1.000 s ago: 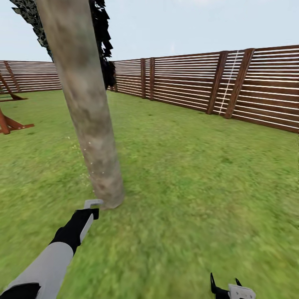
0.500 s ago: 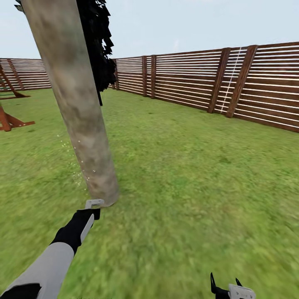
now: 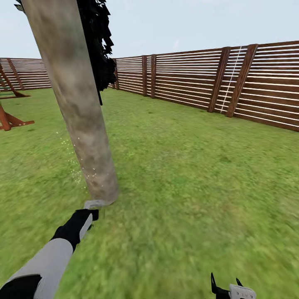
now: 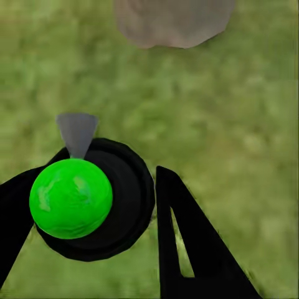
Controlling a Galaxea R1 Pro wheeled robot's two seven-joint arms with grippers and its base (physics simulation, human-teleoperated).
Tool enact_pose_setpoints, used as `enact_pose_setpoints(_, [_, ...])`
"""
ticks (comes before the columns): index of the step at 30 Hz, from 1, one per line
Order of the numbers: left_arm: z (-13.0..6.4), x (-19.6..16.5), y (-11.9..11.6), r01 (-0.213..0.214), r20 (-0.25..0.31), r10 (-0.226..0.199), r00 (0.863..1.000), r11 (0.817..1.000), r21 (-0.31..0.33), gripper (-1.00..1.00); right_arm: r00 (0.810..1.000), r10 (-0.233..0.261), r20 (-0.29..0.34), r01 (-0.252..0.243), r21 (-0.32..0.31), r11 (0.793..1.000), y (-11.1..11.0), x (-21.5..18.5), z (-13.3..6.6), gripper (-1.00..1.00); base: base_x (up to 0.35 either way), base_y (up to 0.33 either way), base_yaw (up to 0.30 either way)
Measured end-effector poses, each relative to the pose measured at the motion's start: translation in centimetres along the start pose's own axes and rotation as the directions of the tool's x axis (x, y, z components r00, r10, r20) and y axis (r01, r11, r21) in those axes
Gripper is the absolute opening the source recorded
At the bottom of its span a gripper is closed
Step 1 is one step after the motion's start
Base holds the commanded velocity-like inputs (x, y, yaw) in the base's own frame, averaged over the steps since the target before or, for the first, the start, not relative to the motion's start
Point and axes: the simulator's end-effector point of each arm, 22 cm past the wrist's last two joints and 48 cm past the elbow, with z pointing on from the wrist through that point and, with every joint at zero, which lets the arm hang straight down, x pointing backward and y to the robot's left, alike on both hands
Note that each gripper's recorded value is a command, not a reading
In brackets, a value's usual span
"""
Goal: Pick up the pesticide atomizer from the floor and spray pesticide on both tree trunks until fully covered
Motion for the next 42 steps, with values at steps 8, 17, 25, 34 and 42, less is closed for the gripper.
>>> enact_pose_setpoints(8, [-2.9, -4.8, -6.2, -0.008, -0.119, 0.037, 0.992, 0.972, 0.237, -1.0, 1.0, 0.001, 0.001, -0.001, 0.001, 1.0, 0.0, 0.0, 0.0, 1.0, 0.0, 0.0, 0.0])
enact_pose_setpoints(17, [-1.4, -4.9, 2.7, -0.059, -0.13, 0.067, 0.989, 0.996, 0.069, -1.0, 1.0, 0.0, 0.002, 0.0, 0.0, 1.0, 0.0, 0.0, 0.0, 1.0, 0.0, 0.0, 0.0])
enact_pose_setpoints(25, [-4.6, -8.8, -3.8, -0.064, -0.091, 0.078, 0.993, 0.986, 0.156, -1.0, 1.0, 0.001, 0.001, -0.001, 0.001, 1.0, 0.0, 0.0, 0.0, 1.0, -0.133, 0.0, 0.0])
enact_pose_setpoints(34, [-9.0, -14.9, -2.0, -0.042, -0.015, 0.045, 0.999, 0.989, 0.143, -1.0, 1.0, 0.0, 0.001, 0.0, 0.0, 1.0, 0.0, 0.0, 0.0, 1.0, -0.097, 0.0, 0.0])
enact_pose_setpoints(42, [-11.5, -20.4, 3.9, -0.02, 0.113, 0.014, 0.994, 0.998, 0.058, -1.0, 1.0, 0.0, 0.0, 0.0, 0.0, 1.0, 0.0, 0.0, 0.0, 1.0, -0.084, 0.0, 0.0])
